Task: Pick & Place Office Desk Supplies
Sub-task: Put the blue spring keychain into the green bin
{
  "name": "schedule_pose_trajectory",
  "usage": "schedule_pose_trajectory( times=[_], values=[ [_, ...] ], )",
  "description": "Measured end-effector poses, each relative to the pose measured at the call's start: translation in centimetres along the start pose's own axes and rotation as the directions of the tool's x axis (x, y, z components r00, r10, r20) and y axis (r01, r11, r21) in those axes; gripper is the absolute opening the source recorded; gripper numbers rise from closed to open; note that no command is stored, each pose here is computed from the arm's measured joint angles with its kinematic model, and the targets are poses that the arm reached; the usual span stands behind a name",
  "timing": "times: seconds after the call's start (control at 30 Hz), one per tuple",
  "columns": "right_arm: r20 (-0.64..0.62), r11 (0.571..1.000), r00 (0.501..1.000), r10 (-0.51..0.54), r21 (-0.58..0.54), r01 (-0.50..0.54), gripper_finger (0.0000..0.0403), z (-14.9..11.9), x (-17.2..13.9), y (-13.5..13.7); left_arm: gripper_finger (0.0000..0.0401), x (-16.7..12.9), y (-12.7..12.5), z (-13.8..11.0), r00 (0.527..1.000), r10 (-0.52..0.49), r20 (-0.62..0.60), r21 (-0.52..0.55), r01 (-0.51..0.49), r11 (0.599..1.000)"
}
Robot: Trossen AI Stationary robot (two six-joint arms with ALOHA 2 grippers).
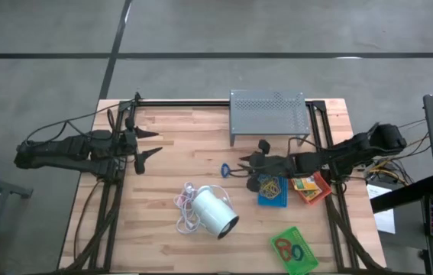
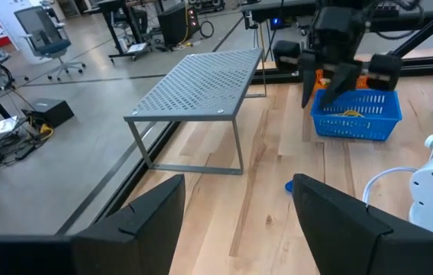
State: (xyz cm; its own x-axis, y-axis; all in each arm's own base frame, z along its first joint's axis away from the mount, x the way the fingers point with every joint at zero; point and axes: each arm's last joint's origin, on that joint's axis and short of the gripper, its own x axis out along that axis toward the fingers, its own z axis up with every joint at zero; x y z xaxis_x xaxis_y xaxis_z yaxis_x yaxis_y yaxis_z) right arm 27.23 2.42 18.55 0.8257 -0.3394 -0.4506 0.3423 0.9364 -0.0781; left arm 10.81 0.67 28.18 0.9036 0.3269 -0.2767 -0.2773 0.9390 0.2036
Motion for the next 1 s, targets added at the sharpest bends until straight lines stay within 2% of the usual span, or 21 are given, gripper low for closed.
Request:
schedule_pose_trajectory(
  times=[0.17, 0.3, 0.6, 1.0],
  values=[
    [0.031, 0.990, 0.994, 0.105, -0.103, -0.101, 0.0150, -2.1, 0.7, -0.6, 0.0246, 0.0, 0.0, 0.0, 1.000, 0.000, 0.000, 0.000, 0.000, 1.000],
    [0.036, 0.986, 0.987, 0.156, -0.066, -0.153, 0.0174, -3.5, 1.5, -1.4, 0.0244, 0.0, 0.0, 0.0, 1.000, 0.000, 0.000, 0.000, 0.000, 1.000],
    [0.016, 0.984, 0.985, 0.172, -0.055, -0.171, 0.0212, -4.8, 3.9, -1.3, 0.0245, 0.0, 0.0, 0.0, 1.000, 0.000, 0.000, 0.000, 0.000, 1.000],
    [-0.088, 0.977, 0.983, 0.160, -0.131, -0.171, 0.0244, -6.5, 7.5, -0.1, 0.0244, 0.0, 0.0, 0.0, 1.000, 0.000, -0.003, 0.001, 0.000, 1.000]
  ],
)
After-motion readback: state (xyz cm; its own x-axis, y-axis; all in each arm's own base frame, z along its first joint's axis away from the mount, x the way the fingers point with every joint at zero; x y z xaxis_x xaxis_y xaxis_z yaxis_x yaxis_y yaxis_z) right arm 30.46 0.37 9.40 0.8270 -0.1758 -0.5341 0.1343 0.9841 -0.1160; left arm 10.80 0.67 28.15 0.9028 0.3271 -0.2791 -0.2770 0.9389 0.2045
